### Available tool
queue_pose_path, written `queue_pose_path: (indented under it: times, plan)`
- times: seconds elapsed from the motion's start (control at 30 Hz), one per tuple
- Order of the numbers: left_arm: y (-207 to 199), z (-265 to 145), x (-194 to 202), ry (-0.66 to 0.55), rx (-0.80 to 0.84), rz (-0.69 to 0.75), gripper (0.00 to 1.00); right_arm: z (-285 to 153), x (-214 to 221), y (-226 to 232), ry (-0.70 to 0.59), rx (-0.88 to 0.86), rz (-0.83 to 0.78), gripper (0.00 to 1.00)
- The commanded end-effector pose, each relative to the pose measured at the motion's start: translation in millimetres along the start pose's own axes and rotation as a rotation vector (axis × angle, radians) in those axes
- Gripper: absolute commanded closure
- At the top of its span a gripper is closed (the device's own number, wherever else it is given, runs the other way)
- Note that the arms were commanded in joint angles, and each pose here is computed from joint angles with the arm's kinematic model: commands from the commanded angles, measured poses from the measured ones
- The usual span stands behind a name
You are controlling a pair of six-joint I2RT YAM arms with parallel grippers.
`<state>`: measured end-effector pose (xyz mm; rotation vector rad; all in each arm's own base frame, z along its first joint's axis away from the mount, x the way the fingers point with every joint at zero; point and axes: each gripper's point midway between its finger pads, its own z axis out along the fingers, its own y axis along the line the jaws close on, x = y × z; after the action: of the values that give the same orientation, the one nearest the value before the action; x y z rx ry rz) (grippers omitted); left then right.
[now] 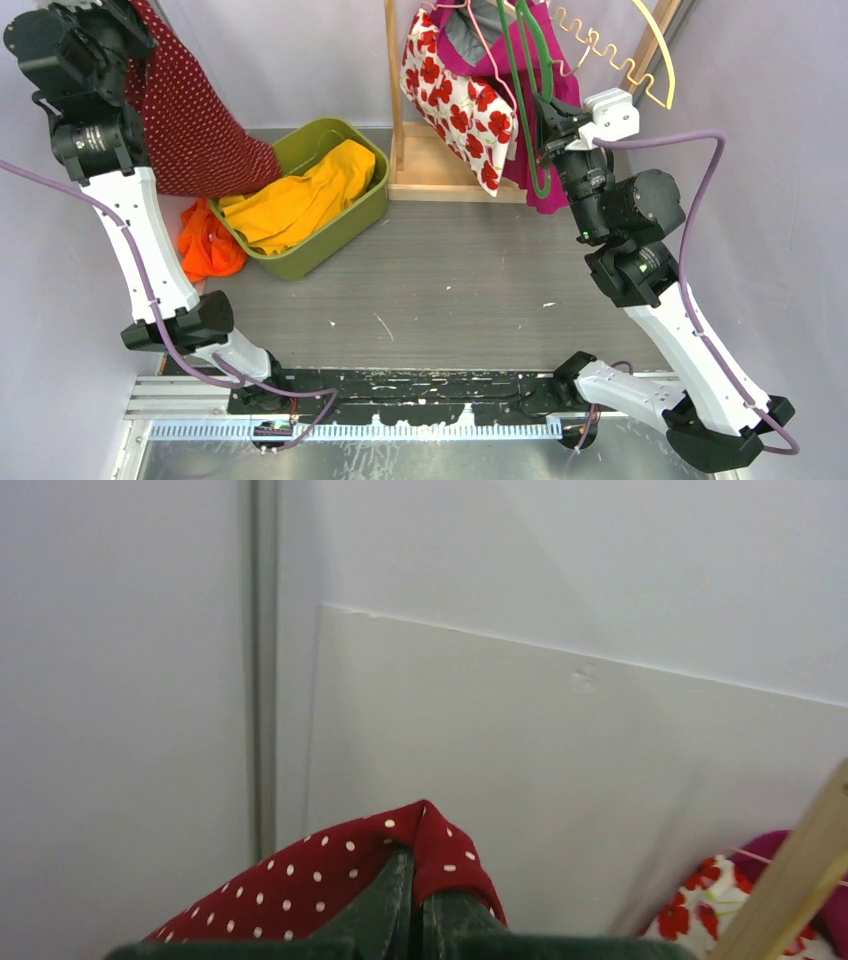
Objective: Remove the skirt from the hanger
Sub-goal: Place the skirt in the bin.
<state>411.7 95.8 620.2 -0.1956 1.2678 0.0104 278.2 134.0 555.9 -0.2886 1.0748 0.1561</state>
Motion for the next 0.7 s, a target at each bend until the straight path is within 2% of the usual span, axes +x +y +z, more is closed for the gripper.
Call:
queue_pose_path:
  times: [0.0,0.13,0.33,0.43,0.57,0.67]
  plan:
    - [-54.5,-12.6,-18.4,-0.066,0.287,-0.117,0.98,-2.3,-20.6,-8.2,-0.074,0.034,0.025,1.0]
    - [-85.5,-25.2,-1.4,-0.005,0.462,-0.209,0.98,-4.5,-12.6,-7.2,-0.069,0.042,0.042,1.0]
    - [-119.6,-51.1,11.4,0.072,0.586,-0.262,1.0,-4.6,-7.2,-5.0,-0.062,0.04,0.057,1.0]
    - [-146.0,-70.2,22.0,0.114,0.676,-0.334,1.0,-5.1,-7.0,-4.8,-0.069,0.04,0.06,1.0]
    - [-201.7,-100.9,61.2,0.229,0.846,-0.442,1.0,-4.8,-5.8,-4.2,-0.071,0.041,0.06,1.0]
    - [-233.5,-122.9,90.0,0.305,0.92,-0.47,1.0,-5.4,-5.7,-6.2,-0.067,0.047,0.047,1.0]
